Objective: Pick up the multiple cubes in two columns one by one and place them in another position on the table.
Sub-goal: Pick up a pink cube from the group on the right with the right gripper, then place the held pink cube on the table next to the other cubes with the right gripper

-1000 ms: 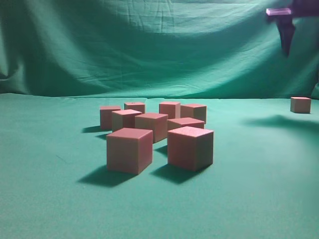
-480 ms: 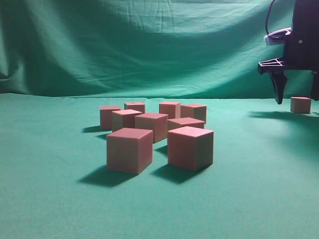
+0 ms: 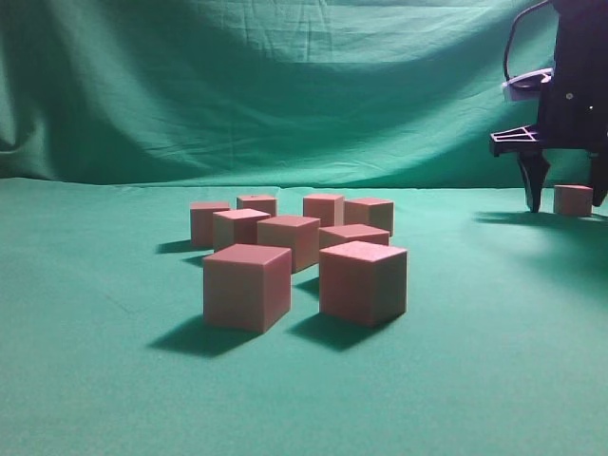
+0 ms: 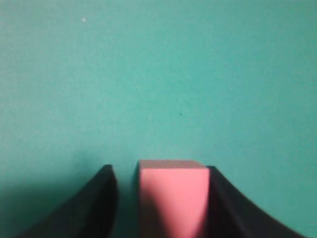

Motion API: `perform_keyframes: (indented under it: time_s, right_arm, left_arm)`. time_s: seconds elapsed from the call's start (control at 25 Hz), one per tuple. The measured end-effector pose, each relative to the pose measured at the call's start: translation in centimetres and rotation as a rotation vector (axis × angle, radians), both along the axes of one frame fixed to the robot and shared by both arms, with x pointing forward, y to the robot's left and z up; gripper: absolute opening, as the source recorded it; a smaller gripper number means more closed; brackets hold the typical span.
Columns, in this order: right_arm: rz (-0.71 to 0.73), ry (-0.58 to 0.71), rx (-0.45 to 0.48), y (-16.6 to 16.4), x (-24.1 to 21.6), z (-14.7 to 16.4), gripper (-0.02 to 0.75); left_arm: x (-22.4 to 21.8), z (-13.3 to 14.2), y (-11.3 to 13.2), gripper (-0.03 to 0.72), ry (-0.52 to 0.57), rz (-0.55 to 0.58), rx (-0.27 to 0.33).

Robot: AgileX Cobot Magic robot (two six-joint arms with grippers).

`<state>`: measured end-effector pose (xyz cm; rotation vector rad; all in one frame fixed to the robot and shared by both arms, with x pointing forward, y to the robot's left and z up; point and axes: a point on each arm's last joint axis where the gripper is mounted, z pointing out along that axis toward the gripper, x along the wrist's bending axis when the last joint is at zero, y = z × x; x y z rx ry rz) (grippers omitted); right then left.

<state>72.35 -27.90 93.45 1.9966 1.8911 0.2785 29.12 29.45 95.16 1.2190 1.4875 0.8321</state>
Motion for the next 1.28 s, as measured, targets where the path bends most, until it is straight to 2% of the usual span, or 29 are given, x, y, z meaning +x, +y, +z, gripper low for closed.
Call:
perform_keyframes:
  time_s: [0.12, 0.16, 0.32, 0.48, 0.72, 0.96, 1.16, 1.28]
  right_arm:
    - [-0.004, 0.013, -0.001, 0.0, -0.1, 0.0, 0.253]
    - [-0.007, 0.024, -0.003, 0.0, -0.2, -0.1, 0.238]
    - [-0.027, 0.065, -0.012, -0.1, -0.2, 1.2, 0.251]
    - [-0.041, 0.041, -0.009, 0.4, -0.3, 5.4, 0.251]
    - [0.057, -0.038, -0.012, 4.3, -4.4, 14.9, 0.251]
    - [0.218, -0.095, 0.020, 9.4, -8.9, 20.2, 0.251]
    - [0.378, -0.101, 0.036, 13.7, -13.6, 21.8, 0.251]
    - [0.485, -0.040, 0.037, 16.2, -16.5, 20.7, 0.251]
  left_arm:
    - [0.0, 0.0, 0.0, 0.000, 0.000, 0.000, 0.000]
    - [0.0, 0.0, 0.0, 0.000, 0.000, 0.000, 0.000]
    - [0.0, 0.0, 0.0, 0.000, 0.000, 0.000, 0.000]
    - [0.0, 0.0, 0.0, 0.000, 0.000, 0.000, 0.000]
    - [0.0, 0.0, 0.0, 0.000, 0.000, 0.000, 0.000]
    - [0.0, 0.0, 0.0, 0.000, 0.000, 0.000, 0.000]
    - [0.0, 0.0, 0.0, 0.000, 0.000, 0.000, 0.000]
    - [0.0, 0.0, 0.0, 0.000, 0.000, 0.000, 0.000]
